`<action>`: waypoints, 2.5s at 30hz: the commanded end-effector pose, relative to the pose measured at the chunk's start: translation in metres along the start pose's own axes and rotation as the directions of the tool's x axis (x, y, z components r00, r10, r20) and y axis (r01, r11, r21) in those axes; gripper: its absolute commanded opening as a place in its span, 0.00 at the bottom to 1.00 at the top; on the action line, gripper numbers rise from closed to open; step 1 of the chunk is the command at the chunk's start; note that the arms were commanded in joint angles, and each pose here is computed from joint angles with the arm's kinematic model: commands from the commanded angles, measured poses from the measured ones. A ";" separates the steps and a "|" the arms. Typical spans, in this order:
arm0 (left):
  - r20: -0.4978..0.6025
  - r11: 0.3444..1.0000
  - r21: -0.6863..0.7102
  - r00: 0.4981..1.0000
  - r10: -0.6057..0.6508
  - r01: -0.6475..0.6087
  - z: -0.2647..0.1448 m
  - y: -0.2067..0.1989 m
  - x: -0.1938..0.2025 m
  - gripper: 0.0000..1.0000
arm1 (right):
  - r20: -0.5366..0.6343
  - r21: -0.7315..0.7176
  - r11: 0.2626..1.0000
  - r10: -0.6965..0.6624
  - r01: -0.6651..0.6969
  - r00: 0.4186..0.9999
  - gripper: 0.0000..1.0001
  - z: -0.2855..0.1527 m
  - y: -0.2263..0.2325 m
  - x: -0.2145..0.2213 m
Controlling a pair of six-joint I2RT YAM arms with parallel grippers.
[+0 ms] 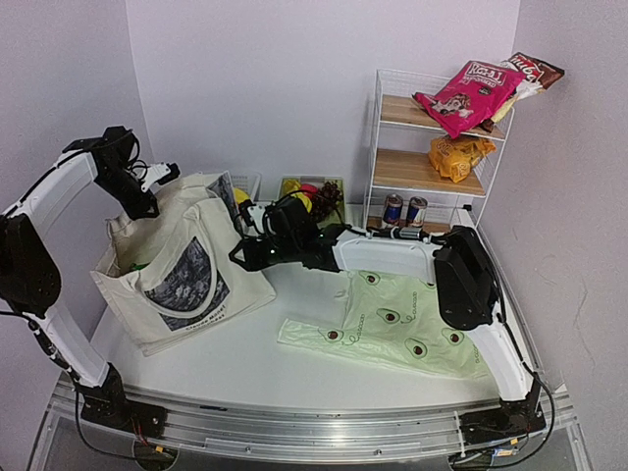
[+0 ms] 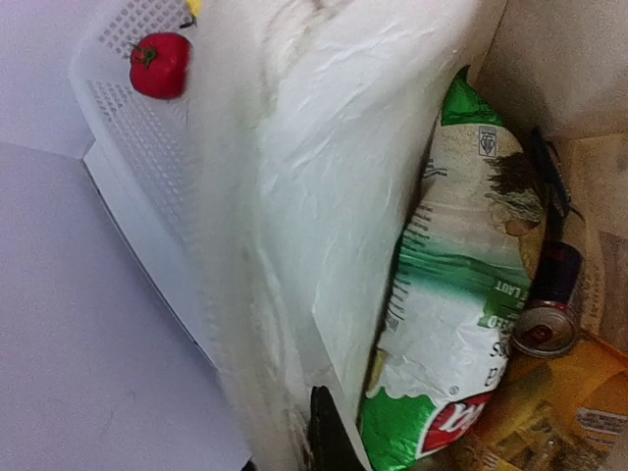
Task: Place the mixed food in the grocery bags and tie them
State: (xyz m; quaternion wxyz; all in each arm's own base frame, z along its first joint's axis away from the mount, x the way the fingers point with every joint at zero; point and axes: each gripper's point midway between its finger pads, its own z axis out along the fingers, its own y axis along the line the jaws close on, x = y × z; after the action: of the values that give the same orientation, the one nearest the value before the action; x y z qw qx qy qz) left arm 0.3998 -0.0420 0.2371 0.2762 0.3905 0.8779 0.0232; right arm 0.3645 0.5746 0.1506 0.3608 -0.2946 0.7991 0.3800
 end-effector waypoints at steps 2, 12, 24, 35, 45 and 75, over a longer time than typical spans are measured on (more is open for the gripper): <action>-0.091 0.969 0.084 0.970 -0.225 0.233 -0.056 -0.044 0.044 0.00 | 0.086 -0.090 0.991 0.108 -0.100 0.990 0.05 0.013 0.013 -0.025; -0.344 0.935 -0.189 0.872 -0.348 0.299 -0.093 -0.046 0.148 0.00 | 0.191 -0.219 0.951 0.260 -0.217 0.947 0.00 0.047 0.063 -0.052; -0.215 0.738 -0.545 0.785 -0.581 0.398 -0.153 0.097 0.232 0.00 | 0.366 -0.110 0.986 0.154 -0.122 0.918 0.59 0.042 0.052 -0.080; -0.041 0.704 -0.447 0.773 -0.633 0.552 -0.144 0.085 0.206 0.00 | 0.351 -0.001 1.000 0.011 -0.011 0.936 0.63 -0.014 0.041 -0.098; 0.032 0.688 -0.549 0.834 -0.551 0.475 -0.183 0.113 0.185 0.62 | 0.300 0.074 0.993 -0.113 0.095 0.947 0.66 -0.066 0.039 -0.088; 0.242 0.981 -0.176 0.970 -0.033 0.078 0.018 -0.087 -0.189 0.82 | 0.050 0.342 0.935 -0.111 0.087 0.993 0.67 -0.153 -0.049 0.005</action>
State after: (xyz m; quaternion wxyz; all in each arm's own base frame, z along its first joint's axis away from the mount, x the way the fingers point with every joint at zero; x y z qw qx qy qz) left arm 0.4016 -0.2761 0.3250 0.4168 0.4490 0.7897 0.0335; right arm 0.3429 0.4485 0.1725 0.4210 -0.2743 0.8251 0.2584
